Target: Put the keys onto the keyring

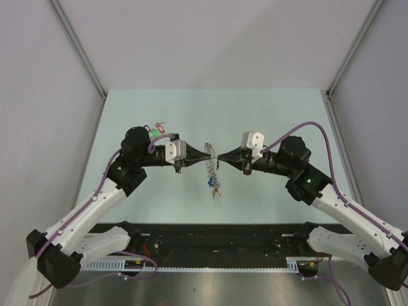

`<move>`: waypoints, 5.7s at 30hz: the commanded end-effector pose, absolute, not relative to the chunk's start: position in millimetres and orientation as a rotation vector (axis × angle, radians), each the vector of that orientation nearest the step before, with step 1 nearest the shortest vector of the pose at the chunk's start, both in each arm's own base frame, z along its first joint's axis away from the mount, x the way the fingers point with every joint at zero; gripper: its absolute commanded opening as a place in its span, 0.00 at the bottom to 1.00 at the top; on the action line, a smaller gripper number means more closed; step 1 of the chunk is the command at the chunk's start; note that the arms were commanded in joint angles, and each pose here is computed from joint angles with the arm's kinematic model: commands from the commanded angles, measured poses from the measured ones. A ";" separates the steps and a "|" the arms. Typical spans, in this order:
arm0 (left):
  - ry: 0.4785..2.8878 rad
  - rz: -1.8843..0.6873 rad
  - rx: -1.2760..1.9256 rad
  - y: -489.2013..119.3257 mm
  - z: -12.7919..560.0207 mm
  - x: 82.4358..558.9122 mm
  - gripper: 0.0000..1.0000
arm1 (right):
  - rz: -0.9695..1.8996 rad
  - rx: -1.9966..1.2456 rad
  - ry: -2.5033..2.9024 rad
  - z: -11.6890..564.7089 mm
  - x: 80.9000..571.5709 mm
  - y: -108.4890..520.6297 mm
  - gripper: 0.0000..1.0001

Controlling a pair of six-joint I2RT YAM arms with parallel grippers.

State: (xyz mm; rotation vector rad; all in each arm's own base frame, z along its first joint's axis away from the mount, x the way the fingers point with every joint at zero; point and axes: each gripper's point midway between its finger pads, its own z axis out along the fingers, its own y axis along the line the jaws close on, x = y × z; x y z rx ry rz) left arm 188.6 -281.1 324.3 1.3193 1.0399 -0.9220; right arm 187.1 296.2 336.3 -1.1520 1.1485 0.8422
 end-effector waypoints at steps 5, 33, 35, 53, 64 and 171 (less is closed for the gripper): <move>0.959 -0.920 1.314 -281.9 342.5 185.0 0.00 | 0.823 -1.145 1.027 369.4 182.8 297.2 0.00; 0.984 -0.938 1.291 -283.7 343.2 188.2 0.00 | 0.796 -1.127 1.046 369.7 184.2 292.1 0.00; 0.983 -0.940 1.288 -283.4 343.6 187.6 0.00 | 0.796 -1.127 1.046 369.5 183.7 292.0 0.00; 0.984 -0.942 1.275 -283.5 344.9 188.3 0.00 | 0.788 -1.117 1.040 373.7 182.5 288.5 0.00; 0.983 -0.948 1.277 -283.8 344.7 187.7 0.01 | 0.802 -1.128 1.030 372.6 181.6 291.6 0.00; 0.986 -0.971 1.284 -286.1 342.9 186.6 0.00 | 0.807 -1.125 1.047 367.6 181.0 286.8 0.00</move>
